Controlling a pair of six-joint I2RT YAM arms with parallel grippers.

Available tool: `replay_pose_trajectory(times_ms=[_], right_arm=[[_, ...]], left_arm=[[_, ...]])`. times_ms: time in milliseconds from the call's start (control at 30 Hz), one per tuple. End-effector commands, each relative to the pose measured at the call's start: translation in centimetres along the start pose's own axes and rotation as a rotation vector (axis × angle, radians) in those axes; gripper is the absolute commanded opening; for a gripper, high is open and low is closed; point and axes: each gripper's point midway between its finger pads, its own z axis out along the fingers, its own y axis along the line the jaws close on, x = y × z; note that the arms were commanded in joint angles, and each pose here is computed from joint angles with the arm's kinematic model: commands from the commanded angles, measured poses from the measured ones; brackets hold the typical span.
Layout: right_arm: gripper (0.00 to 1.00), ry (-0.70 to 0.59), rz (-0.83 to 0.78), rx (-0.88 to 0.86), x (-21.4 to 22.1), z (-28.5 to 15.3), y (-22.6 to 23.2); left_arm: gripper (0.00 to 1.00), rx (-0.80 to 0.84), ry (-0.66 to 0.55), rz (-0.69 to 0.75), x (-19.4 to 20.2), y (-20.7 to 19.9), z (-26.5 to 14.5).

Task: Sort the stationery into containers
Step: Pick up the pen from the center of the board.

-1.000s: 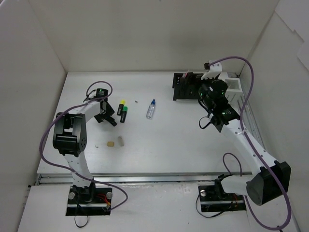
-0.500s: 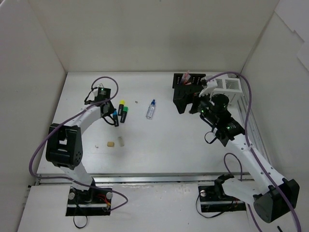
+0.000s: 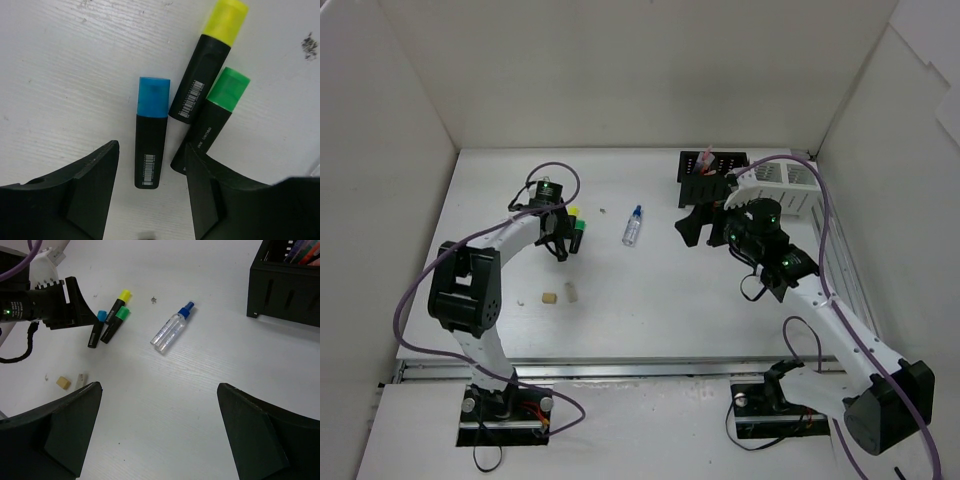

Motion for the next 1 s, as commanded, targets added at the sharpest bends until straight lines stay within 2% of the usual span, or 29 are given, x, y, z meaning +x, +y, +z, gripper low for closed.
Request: replay_pose_trajectory(times_ms=[0, 100, 200, 267, 300, 367, 500, 633, 700, 867, 900, 967], right_arm=[[0.98, -0.035, -0.010, 0.026, -1.1, 0.6, -0.3], [0.98, -0.032, -0.014, 0.048, -1.1, 0.8, -0.7], [0.98, -0.032, -0.018, 0.073, -1.0, 0.9, -1.2], [0.98, -0.033, -0.018, 0.091, -1.0, 0.9, -1.6], [0.98, -0.035, -0.015, 0.094, -1.0, 1.0, -1.6], [0.98, -0.036, -0.012, 0.100, -1.1, 1.0, -1.8], [0.98, -0.041, -0.011, 0.082, -1.3, 0.9, -1.4], [0.98, -0.040, -0.005, 0.046, -1.3, 0.6, -0.6], [0.98, -0.038, 0.017, 0.022, -1.1, 0.7, -0.2], [0.98, -0.008, 0.103, -0.167, -0.3, 1.8, 3.3], [0.98, -0.049, 0.132, -0.208, -1.4, 2.1, 4.1], [0.98, -0.050, 0.168, -0.267, -1.0, 2.8, 5.4]], left_arm=[[0.51, 0.013, -0.013, 0.012, -1.3, -0.6, -0.2], [0.49, -0.001, 0.014, 0.006, -0.7, -0.2, 0.9], [0.44, -0.018, 0.046, -0.002, 0.0, 0.6, 2.0], [0.36, -0.027, 0.045, 0.002, 0.0, 0.8, 2.0], [0.25, -0.017, 0.055, 0.007, 0.3, 0.7, 1.9], [0.22, 0.019, 0.052, 0.034, 0.4, -0.1, 1.4], [0.01, 0.050, 0.026, 0.068, -0.3, -0.4, 0.5], [0.00, 0.120, -0.016, 0.111, -0.8, -0.8, -1.7], [0.00, 0.221, -0.070, 0.178, -1.7, -2.3, -4.1], [0.00, 0.461, -0.155, 0.476, 0.5, -6.0, -9.5], [0.00, 0.515, -0.204, 0.517, 0.3, -6.9, -11.5], [0.00, 0.642, -0.236, 0.618, 2.4, -9.1, -13.5]])
